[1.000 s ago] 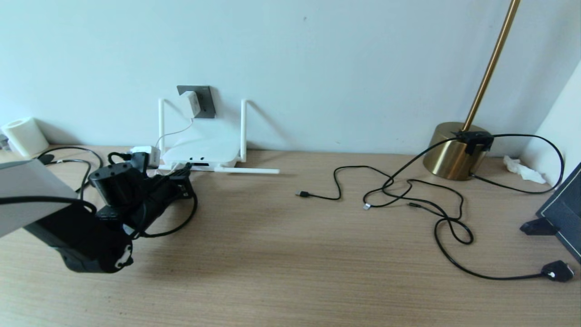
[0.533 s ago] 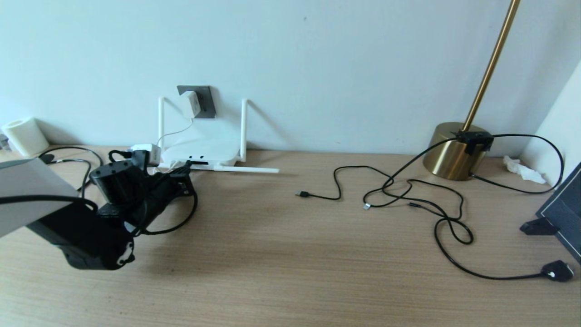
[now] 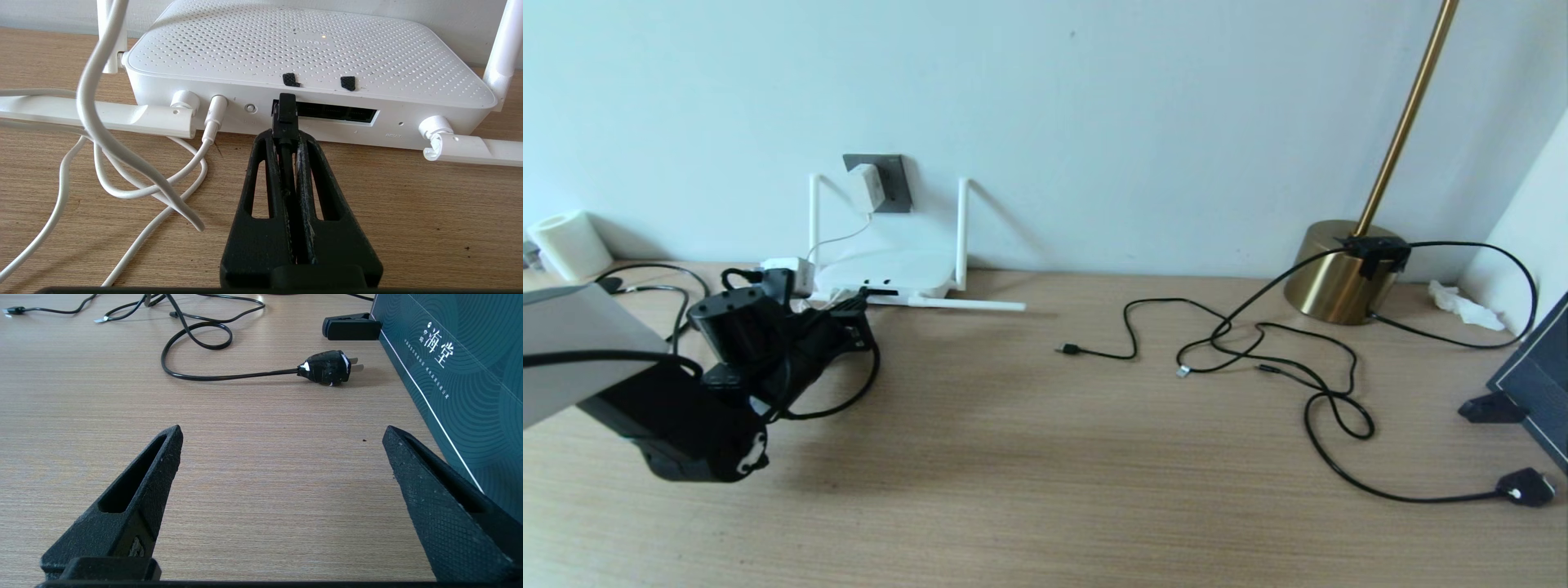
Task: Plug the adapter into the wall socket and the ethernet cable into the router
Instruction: Plug cable into router interface
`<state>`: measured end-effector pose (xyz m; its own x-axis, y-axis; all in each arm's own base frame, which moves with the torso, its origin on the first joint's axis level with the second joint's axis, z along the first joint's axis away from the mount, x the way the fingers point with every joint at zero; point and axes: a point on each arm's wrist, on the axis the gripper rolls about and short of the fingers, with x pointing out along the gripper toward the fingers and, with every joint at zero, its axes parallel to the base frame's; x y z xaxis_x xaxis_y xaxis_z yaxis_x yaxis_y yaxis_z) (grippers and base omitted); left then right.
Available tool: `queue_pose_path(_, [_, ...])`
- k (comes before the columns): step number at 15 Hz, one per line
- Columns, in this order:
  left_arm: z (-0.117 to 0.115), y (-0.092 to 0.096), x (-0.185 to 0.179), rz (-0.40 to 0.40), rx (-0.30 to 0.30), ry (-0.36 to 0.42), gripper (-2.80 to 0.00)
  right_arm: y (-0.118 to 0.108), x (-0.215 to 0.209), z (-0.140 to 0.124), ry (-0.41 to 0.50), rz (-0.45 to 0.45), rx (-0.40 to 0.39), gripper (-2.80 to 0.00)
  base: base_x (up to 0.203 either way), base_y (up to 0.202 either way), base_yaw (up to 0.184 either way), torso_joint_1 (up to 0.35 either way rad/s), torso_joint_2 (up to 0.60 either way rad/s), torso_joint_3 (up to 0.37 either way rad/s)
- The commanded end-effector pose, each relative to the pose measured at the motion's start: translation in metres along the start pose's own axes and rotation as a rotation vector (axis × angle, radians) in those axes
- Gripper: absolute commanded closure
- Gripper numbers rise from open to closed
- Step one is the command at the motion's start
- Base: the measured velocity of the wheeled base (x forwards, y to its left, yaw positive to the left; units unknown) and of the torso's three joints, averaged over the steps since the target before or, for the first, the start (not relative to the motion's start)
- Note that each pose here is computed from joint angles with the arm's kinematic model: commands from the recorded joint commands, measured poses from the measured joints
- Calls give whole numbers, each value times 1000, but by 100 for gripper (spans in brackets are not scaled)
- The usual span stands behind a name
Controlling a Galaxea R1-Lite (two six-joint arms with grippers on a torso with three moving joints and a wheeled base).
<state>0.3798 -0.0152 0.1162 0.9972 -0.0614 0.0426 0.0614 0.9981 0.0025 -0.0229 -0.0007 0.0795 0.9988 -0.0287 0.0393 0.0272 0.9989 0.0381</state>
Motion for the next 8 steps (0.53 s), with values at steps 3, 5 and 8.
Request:
queue_pose_path(3, [1, 0, 2, -1, 0, -14, 0, 0, 1, -3, 11, -1, -1, -280, 0, 0, 0, 0, 0, 0])
queue_pose_path(5, [1, 0, 3, -1, 0, -14, 0, 0, 1, -3, 10, 1, 0, -280, 0, 0, 0, 0, 0, 0])
queue_pose_path(8, [-2, 0, 5, -1, 0, -7, 0, 0, 1, -3, 10, 0, 0, -280, 0, 0, 0, 0, 0, 0])
